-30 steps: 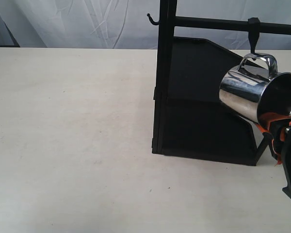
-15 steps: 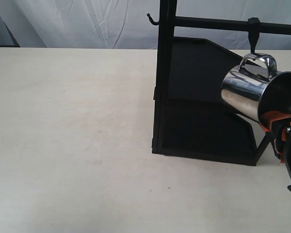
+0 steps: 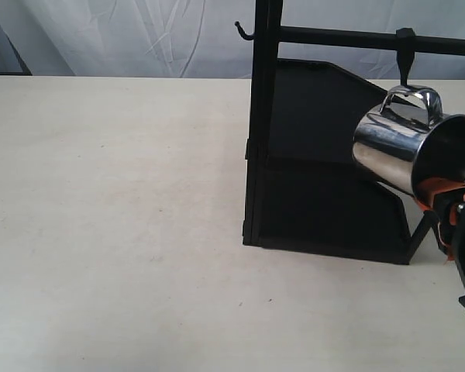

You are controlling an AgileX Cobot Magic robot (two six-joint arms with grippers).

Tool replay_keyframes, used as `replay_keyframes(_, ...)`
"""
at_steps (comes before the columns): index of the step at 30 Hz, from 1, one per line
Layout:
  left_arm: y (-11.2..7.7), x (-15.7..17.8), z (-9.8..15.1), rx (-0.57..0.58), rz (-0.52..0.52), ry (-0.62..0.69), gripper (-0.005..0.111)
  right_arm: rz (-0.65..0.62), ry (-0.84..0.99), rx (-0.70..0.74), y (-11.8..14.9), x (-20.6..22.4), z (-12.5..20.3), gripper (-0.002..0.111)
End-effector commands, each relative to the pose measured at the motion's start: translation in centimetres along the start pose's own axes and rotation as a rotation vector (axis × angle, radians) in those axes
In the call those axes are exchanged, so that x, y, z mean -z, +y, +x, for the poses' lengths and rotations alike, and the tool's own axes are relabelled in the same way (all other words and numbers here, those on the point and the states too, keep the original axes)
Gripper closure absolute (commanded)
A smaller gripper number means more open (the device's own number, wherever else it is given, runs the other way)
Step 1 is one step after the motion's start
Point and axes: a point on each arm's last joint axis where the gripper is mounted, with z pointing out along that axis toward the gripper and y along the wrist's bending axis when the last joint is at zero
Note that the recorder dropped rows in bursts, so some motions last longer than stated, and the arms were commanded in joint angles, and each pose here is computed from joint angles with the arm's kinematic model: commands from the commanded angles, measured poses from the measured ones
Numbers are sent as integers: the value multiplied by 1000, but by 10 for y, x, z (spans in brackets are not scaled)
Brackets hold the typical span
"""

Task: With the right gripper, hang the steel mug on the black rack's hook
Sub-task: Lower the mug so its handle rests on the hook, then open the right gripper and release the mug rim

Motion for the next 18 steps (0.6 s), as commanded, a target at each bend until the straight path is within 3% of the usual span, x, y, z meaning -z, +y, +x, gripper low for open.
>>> replay_keyframes(1, 0, 0, -1, 1, 4, -10, 105, 36, -10, -32, -6, -1, -1, 97)
replay_keyframes(4, 0, 0, -1, 1, 4, -10, 105, 35, -10, -40, -6, -1, -1, 74)
replay_keyframes(7, 0, 0, -1, 1, 4, -10, 105, 34, -8, -42, -6, -1, -1, 60)
replay_keyframes(18, 0, 0, -1, 1, 4, -10, 105, 32, -6, -39, -5, -1, 0, 58)
